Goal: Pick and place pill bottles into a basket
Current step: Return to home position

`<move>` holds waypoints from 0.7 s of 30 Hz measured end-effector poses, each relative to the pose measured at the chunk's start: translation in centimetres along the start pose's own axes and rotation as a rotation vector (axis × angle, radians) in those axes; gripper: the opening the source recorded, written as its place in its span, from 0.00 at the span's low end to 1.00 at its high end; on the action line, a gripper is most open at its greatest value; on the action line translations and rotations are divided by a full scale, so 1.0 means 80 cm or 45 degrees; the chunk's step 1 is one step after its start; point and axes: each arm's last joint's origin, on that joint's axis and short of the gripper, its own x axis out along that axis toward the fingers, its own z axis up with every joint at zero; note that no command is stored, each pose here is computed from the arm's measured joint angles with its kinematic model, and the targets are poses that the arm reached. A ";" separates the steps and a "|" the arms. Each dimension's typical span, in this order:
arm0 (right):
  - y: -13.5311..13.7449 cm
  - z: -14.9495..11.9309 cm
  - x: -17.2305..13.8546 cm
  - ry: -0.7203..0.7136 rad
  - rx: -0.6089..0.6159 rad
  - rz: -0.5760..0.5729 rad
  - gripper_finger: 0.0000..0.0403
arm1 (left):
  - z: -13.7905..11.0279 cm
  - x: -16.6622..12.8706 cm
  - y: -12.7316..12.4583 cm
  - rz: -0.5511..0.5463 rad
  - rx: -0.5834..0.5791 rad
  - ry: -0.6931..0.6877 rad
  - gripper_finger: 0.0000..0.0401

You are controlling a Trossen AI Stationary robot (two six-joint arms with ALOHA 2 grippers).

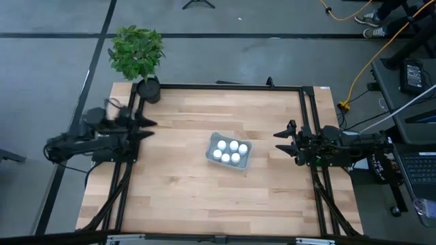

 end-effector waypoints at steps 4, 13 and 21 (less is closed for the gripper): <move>0.000 0.000 0.000 0.004 0.000 0.004 0.61 | -0.024 0.024 0.013 -0.169 0.053 -0.092 0.61; 0.000 0.000 0.000 0.004 0.000 0.004 0.61 | -0.092 0.059 0.066 0.207 0.077 -0.214 0.62; 0.000 0.000 0.000 0.003 0.000 0.004 0.61 | -0.109 0.062 0.070 0.188 0.194 -0.081 0.61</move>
